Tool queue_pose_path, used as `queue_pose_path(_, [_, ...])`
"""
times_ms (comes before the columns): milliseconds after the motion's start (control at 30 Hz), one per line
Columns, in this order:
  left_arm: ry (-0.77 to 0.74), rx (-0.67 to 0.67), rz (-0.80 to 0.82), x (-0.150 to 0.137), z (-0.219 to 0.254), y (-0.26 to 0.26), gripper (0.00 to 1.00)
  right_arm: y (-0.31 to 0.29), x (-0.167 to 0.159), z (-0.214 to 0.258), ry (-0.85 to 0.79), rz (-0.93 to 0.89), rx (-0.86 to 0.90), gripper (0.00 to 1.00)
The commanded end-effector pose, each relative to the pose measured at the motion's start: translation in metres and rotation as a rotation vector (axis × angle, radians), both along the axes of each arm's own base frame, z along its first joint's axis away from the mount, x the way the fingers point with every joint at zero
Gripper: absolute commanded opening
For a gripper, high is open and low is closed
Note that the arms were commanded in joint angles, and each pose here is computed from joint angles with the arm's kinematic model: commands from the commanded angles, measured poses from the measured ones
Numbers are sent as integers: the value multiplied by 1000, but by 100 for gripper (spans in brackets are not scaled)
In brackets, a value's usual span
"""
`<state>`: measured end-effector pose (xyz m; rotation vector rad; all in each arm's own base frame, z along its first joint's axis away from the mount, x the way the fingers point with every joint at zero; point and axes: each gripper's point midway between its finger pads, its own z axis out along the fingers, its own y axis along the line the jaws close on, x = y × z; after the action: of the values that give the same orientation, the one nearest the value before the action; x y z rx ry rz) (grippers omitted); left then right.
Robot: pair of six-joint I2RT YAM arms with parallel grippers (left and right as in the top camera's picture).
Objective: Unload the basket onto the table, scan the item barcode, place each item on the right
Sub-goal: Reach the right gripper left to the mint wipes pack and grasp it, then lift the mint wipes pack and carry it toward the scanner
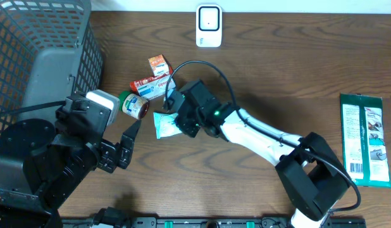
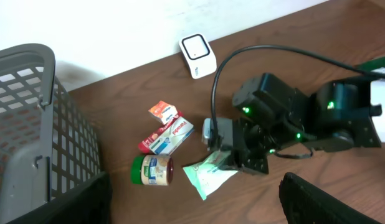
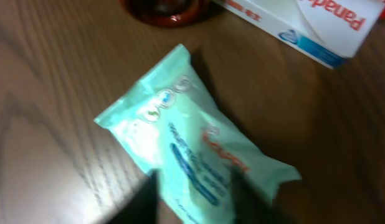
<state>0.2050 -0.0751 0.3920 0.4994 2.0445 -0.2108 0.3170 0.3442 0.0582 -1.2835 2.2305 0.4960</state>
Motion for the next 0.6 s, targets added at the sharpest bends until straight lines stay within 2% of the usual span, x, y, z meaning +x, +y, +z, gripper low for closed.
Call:
queue_pose_path(0, [-6,-1,14,0,2,2,86,2,-9,5,-57,138,-18,77])
queue_pose_path(33, [-6,-1,14,0,2,2,86,2,-15,3,-81,205,-47,82])
queue_pose_path(200, [-6,-1,14,0,2,2,86,3,-30,-8,-125,357,-109,86])
queue_pose_path(333, [-6,-1,14,0,2,2,86,6,-27,-22,-172,438,-137,86])
queue_pose_path(433, [-6,-1,14,0,2,2,86,7,-21,-32,-186,428,-151,86])
queue_pose_path(567, [-6,-1,14,0,2,2,86,7,-22,-54,-188,475,-182,82])
